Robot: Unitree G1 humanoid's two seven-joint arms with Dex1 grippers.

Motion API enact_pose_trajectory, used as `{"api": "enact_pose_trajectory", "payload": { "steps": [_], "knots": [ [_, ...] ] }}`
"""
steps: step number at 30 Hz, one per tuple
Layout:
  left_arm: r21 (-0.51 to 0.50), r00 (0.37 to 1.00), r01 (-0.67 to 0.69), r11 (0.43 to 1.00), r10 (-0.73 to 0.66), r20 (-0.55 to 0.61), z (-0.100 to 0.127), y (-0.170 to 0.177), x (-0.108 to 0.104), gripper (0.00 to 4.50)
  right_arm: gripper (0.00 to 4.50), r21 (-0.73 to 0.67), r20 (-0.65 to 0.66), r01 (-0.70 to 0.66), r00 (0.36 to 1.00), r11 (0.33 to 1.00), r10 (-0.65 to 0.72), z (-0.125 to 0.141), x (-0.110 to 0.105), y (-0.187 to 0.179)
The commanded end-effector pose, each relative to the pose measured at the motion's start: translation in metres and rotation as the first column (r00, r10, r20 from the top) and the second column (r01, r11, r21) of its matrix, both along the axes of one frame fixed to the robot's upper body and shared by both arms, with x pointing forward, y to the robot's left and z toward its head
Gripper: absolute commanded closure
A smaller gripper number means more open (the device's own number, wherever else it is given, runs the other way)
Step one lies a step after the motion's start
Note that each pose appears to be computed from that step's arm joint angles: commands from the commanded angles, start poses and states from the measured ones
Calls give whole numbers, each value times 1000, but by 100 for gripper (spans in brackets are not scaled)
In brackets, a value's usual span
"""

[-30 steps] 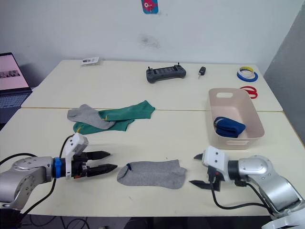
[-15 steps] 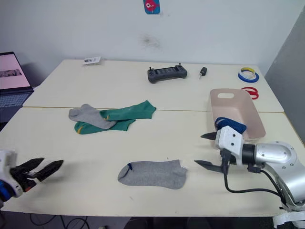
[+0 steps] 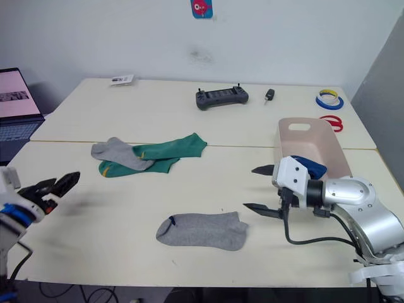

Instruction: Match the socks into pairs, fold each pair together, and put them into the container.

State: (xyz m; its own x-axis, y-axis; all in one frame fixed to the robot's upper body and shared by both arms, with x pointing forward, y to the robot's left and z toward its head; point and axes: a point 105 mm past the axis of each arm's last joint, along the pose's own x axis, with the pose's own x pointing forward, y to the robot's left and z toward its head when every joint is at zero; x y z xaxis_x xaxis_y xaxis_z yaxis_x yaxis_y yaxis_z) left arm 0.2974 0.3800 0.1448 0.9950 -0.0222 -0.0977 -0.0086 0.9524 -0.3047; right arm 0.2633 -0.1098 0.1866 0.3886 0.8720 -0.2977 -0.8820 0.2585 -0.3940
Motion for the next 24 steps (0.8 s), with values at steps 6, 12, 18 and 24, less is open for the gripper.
{"api": "enact_pose_trajectory", "payload": {
  "steps": [6,12,18,24],
  "knots": [
    [3,977,-197,980,196,-83,4,21,61,1,0,38,63,-21,998,999,18,20,3,19],
    [-63,977,-178,982,169,-134,6,3,93,1,0,41,57,-15,998,999,12,18,0,20],
    [-72,978,-126,989,112,-174,4,-18,110,62,0,37,49,-4,999,999,2,16,-2,19],
    [-79,974,-145,986,128,-187,-2,-21,113,247,0,34,46,-1,999,999,-1,15,-4,18]
  ]
}}
